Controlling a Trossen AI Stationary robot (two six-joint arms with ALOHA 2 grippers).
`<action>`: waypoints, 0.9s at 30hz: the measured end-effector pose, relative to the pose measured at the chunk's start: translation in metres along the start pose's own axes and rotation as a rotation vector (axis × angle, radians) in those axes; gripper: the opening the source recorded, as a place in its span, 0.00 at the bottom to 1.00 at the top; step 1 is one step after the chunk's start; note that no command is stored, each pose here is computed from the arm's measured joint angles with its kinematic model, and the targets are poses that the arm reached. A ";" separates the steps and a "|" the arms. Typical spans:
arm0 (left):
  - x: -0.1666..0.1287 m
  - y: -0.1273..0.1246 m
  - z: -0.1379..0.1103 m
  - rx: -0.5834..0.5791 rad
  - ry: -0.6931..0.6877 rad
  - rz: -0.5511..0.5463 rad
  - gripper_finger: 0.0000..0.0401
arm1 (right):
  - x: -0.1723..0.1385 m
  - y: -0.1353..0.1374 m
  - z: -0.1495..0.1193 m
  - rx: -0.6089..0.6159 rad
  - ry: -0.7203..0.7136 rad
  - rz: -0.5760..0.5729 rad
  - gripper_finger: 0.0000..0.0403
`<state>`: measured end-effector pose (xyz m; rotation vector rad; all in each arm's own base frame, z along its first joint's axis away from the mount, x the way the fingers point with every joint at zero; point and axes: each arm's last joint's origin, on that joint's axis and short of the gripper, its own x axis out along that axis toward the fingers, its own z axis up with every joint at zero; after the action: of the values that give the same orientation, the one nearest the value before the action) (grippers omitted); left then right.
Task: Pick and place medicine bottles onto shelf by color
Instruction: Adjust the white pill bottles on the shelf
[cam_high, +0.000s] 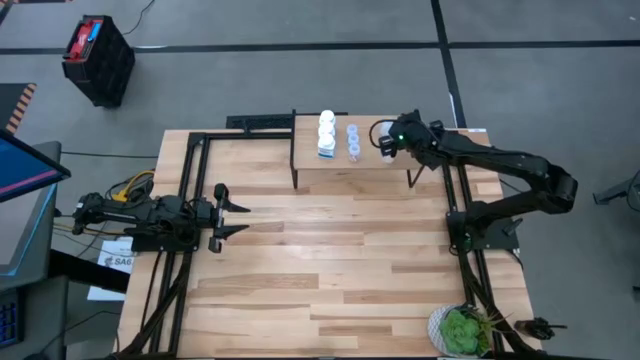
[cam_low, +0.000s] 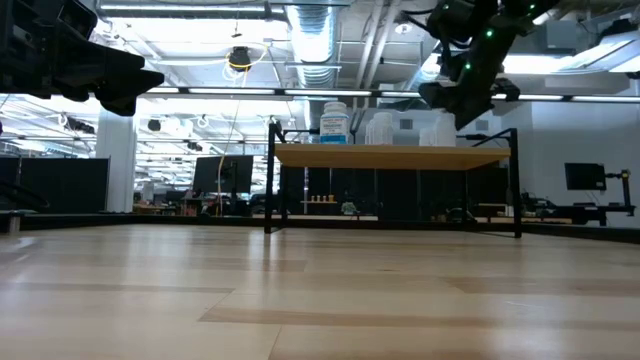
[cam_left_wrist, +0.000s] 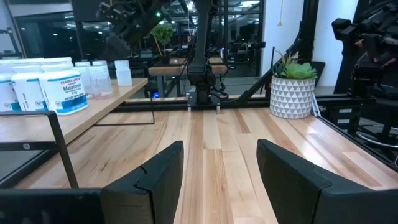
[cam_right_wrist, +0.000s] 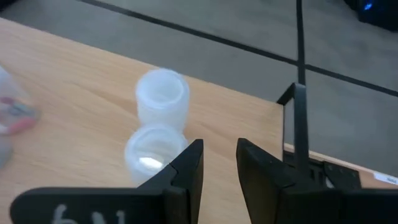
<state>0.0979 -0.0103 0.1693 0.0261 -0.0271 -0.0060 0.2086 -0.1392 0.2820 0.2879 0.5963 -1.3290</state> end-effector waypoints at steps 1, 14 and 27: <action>0.000 0.000 0.000 0.000 0.000 0.000 0.48 | 0.000 0.000 0.001 0.004 -0.001 0.010 0.29; 0.000 0.000 0.000 0.000 0.000 0.000 0.48 | -0.001 0.003 0.002 -0.037 0.009 0.066 0.29; 0.000 0.000 0.000 0.000 0.000 0.000 0.48 | -0.063 -0.007 0.028 -0.109 0.176 0.064 0.29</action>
<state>0.0979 -0.0103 0.1694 0.0261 -0.0271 -0.0057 0.2008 -0.1040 0.3410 0.3337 0.7985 -1.2125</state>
